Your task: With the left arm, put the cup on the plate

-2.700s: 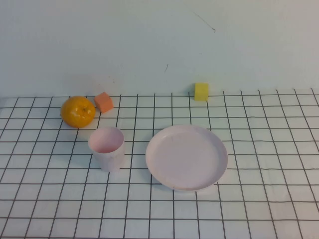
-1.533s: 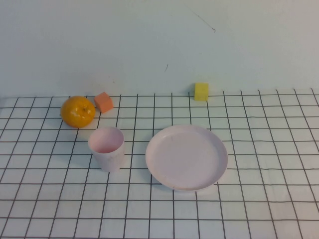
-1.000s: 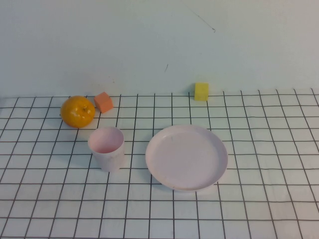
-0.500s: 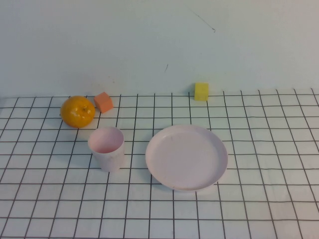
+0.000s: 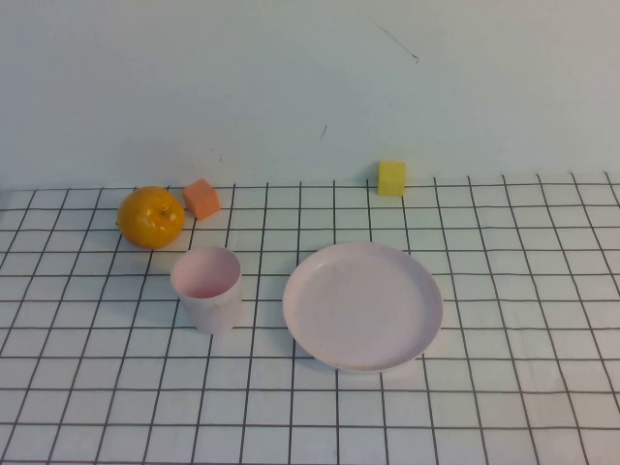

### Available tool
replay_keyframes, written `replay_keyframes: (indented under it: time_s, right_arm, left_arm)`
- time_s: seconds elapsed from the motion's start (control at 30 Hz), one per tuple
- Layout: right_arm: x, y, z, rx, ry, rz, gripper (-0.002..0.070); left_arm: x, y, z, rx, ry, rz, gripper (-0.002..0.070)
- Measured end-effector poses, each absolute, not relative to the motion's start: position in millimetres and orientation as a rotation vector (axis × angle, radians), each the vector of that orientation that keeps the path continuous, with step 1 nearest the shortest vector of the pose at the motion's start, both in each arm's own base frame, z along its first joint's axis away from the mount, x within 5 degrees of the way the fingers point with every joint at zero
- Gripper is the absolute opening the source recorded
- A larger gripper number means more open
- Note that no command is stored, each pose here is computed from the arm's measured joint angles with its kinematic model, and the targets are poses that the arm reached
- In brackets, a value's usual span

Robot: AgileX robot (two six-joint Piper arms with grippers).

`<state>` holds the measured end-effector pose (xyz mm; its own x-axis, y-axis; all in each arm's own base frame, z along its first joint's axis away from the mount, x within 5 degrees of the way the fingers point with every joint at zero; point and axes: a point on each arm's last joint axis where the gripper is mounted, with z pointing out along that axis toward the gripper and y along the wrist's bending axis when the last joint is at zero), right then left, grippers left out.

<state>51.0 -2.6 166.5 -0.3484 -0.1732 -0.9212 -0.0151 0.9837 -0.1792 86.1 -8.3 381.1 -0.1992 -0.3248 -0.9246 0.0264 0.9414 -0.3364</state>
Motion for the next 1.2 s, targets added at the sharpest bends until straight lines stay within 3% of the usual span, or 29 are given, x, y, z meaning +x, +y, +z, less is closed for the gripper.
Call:
replay_keyframes:
  time_s: [0.53,0.63,0.83,0.93,1.2]
  right_arm:
    - [51,-3,167,-0.135,1.922,-0.164,-0.0002]
    - [51,-3,167,-0.135,1.922,-0.164,-0.0002]
    - [51,-3,167,-0.135,1.922,-0.164,-0.0002]
    - [51,-3,167,-0.135,1.922,-0.164,-0.0002]
    - [51,-3,167,-0.135,1.922,-0.164,-0.0002]
  left_arm:
    - [232,-34,355,0.014,2.400,-0.503,-0.0002]
    - [251,-36,351,0.012,2.415,-0.546,-0.0002]
    - [287,-54,339,0.128,2.390,-0.789,0.0007]
    - [305,-65,340,0.231,2.381,-0.796,0.0062]
    - [347,-104,335,0.432,2.483,-0.404,0.0361]
